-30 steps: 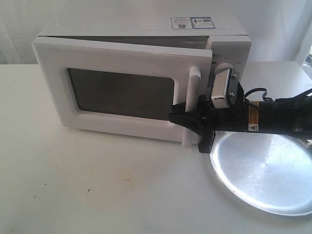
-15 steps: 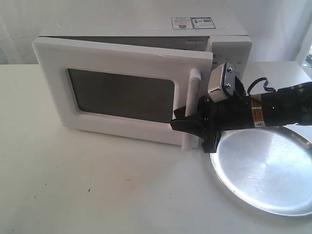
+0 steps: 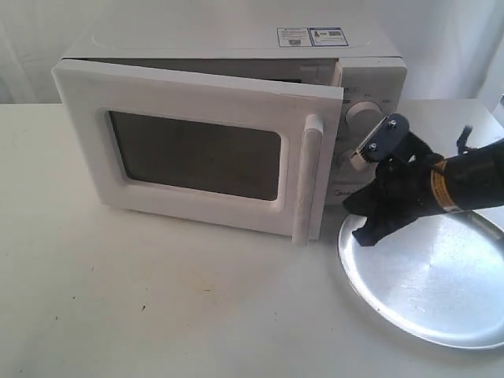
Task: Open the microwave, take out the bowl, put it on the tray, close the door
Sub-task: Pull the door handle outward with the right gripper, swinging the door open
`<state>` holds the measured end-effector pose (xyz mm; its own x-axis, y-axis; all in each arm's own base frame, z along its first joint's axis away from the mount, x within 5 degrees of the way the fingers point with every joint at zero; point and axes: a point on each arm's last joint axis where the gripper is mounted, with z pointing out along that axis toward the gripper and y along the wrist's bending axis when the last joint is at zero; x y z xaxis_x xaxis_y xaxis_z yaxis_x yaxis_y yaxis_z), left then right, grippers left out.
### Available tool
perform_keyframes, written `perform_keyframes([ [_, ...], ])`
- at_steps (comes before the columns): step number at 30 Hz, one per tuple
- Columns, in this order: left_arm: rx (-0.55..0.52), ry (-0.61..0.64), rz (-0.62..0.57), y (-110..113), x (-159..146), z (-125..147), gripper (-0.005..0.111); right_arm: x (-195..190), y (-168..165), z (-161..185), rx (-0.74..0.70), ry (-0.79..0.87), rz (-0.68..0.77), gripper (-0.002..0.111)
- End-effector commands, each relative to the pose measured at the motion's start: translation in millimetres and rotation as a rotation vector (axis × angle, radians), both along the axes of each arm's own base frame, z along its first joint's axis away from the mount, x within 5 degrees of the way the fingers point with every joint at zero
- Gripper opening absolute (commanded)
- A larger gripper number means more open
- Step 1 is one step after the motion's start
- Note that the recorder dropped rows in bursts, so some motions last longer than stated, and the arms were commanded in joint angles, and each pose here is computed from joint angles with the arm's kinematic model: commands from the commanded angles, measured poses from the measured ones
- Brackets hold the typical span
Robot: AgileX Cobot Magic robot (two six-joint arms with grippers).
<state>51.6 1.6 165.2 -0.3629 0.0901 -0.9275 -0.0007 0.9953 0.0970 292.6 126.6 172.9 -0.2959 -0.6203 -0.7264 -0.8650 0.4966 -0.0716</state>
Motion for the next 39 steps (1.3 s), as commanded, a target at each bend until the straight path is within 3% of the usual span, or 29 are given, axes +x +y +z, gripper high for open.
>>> perform_keyframes([
  [1,-0.009,-0.004,-0.003,-0.4,-0.1,0.8,0.000,4.3,-11.4,16.6,-0.040,-0.075,-0.134,0.000],
  [19,-0.009,-0.004,-0.003,-0.4,-0.1,0.8,0.000,2.0,10.3,70.6,0.349,-0.404,0.013,0.000],
  [23,-0.009,-0.004,-0.003,-0.4,-0.1,0.8,0.000,-15.0,21.4,77.8,0.442,-0.418,0.236,0.000],
  [28,-0.009,-0.004,-0.003,-0.4,-0.1,0.8,0.000,-46.2,24.3,80.2,0.331,-0.482,0.616,0.000],
  [34,-0.009,-0.004,-0.003,-0.4,-0.1,0.8,0.000,-81.5,18.7,105.0,0.322,-0.495,0.826,0.000],
  [39,-0.009,-0.004,-0.003,-0.4,-0.1,0.8,0.000,-113.8,14.8,144.2,0.332,-0.586,0.826,0.000],
])
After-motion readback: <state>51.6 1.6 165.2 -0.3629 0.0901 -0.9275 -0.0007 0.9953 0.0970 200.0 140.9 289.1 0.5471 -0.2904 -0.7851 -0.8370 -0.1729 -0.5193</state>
